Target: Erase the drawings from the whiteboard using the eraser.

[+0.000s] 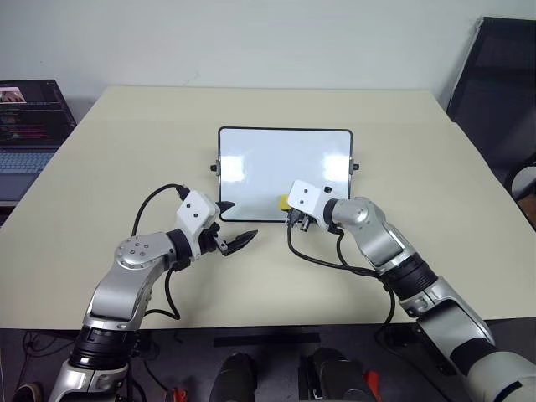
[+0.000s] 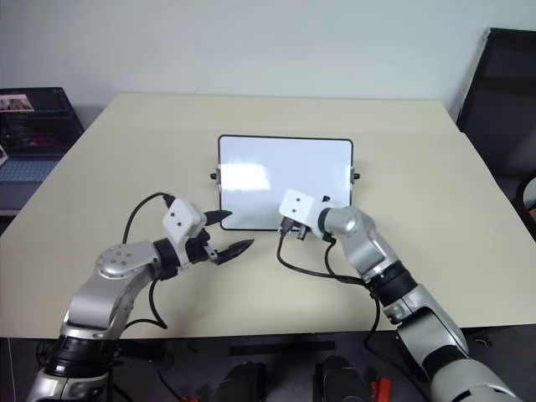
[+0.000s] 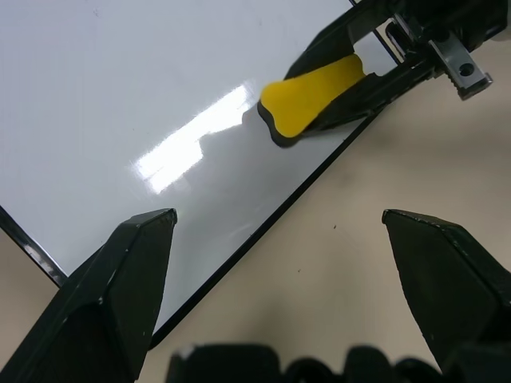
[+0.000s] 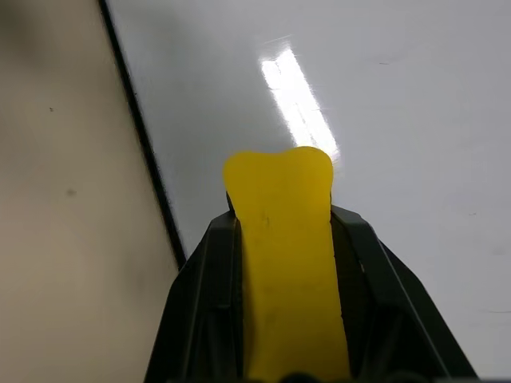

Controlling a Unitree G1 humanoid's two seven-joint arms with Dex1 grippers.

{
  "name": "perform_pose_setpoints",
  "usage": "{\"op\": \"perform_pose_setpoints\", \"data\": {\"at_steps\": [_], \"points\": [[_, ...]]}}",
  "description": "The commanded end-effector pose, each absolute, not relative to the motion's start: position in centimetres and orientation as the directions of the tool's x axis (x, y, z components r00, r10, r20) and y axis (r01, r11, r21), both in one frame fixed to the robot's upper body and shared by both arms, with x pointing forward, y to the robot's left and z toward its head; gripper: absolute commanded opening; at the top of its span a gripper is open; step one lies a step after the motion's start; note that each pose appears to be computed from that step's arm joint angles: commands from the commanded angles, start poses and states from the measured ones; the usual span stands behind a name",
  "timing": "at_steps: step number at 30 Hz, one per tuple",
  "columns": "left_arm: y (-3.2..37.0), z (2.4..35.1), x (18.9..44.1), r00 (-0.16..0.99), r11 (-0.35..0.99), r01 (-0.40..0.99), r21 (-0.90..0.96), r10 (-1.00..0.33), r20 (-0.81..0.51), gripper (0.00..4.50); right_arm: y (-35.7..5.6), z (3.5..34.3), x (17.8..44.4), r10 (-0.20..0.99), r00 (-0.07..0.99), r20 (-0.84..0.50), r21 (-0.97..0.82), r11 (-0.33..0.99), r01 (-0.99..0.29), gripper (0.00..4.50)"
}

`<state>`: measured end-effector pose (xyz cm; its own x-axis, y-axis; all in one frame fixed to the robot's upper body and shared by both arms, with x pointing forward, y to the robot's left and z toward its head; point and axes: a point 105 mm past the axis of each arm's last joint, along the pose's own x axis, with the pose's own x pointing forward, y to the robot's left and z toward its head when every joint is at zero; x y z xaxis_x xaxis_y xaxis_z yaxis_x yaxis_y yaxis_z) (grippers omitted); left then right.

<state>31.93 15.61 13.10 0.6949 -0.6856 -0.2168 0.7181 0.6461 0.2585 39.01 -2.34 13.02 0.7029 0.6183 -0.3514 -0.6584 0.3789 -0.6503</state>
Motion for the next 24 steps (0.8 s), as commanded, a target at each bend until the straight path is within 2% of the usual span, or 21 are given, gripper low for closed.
{"op": "perform_pose_setpoints", "data": {"at_steps": [1,9,14,19,24], "points": [[14.9,14.5,31.8,0.687,0.630,0.721,0.288,-0.704,-0.179,4.50,-3.5,15.3,40.5,0.569,0.780,-0.261,-0.706,0.439,-0.556,1.10],[15.0,14.4,31.7,0.688,0.632,0.721,0.284,-0.703,-0.182,4.50,-3.5,11.1,37.7,0.608,0.653,-0.451,-0.666,0.258,-0.700,1.10],[15.1,14.3,31.7,0.688,0.633,0.721,0.282,-0.702,-0.184,4.50,-4.1,11.7,38.5,0.583,0.707,-0.400,-0.696,0.308,-0.648,1.10],[15.1,14.4,31.6,0.685,0.629,0.724,0.283,-0.705,-0.184,4.50,-5.4,14.6,40.8,0.515,0.815,-0.266,-0.745,0.426,-0.513,1.10],[15.0,14.6,31.7,0.681,0.627,0.727,0.279,-0.710,-0.180,4.50,-7.4,15.2,41.9,0.460,0.852,-0.252,-0.772,0.435,-0.463,1.10]]}}
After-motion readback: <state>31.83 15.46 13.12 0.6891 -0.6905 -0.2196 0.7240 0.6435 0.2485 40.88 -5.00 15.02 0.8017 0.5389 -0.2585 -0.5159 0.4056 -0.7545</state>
